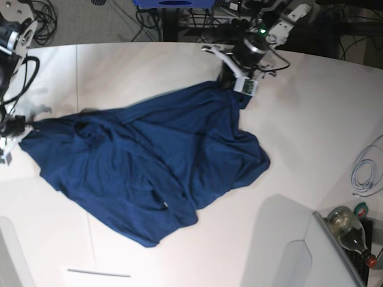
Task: Layout the t-shirt on the table in an organized manner, then fold the t-shirt properly
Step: 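Grasp a shirt corner with each gripper and pull them apart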
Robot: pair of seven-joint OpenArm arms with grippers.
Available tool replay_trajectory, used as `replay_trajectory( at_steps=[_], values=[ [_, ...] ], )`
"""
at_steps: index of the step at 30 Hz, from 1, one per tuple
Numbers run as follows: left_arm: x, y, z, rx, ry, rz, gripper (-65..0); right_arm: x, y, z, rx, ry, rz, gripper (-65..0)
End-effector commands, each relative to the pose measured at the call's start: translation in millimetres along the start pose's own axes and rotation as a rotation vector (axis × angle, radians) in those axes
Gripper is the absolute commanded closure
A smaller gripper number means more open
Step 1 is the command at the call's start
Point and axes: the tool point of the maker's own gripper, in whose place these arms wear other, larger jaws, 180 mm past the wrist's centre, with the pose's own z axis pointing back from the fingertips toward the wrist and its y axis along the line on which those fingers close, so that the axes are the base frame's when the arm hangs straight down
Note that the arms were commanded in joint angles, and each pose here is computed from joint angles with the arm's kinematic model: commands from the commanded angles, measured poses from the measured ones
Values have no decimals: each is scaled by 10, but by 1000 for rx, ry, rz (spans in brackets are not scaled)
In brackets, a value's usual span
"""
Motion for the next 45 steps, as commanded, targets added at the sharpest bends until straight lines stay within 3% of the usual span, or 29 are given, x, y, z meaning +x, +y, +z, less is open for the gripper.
replay_trajectory(
  at_steps=[1,5,11,13,15,20,25,28,31,34,39,45],
  values=[
    [-54,153,42,42,33,-5,0,113,-45,67,-17,-30,20,-48],
    [69,413,156,104,-3,18,0,63,157,243,-29,-47,84,-48],
    [502,278,224,71,-116,36,0,179,493,838,-57,-145,208,-50],
    [627,221,248,56,-148,37,0,158,523,996,-80,-136,193,-53],
    [727,174,274,44,-174,40,0,134,516,1119,-99,-141,134,-96],
    [792,214,447,62,-204,65,0,99,480,1221,-118,-162,70,-308],
    [771,329,693,134,-230,152,-5,54,476,1211,-117,-157,74,-311],
    [619,402,789,183,-208,200,-247,47,476,1210,-117,-155,74,-311],
    [392,543,825,242,-168,233,-372,34,481,1208,-116,-152,77,-311],
    [240,717,815,304,-143,266,-405,24,517,1203,-98,-148,108,-311],
    [450,606,693,226,-201,273,-405,-4,569,1192,-71,-136,152,-311],
    [851,608,513,212,-293,284,-403,-173,597,1076,-46,-86,143,-311]
  ],
)
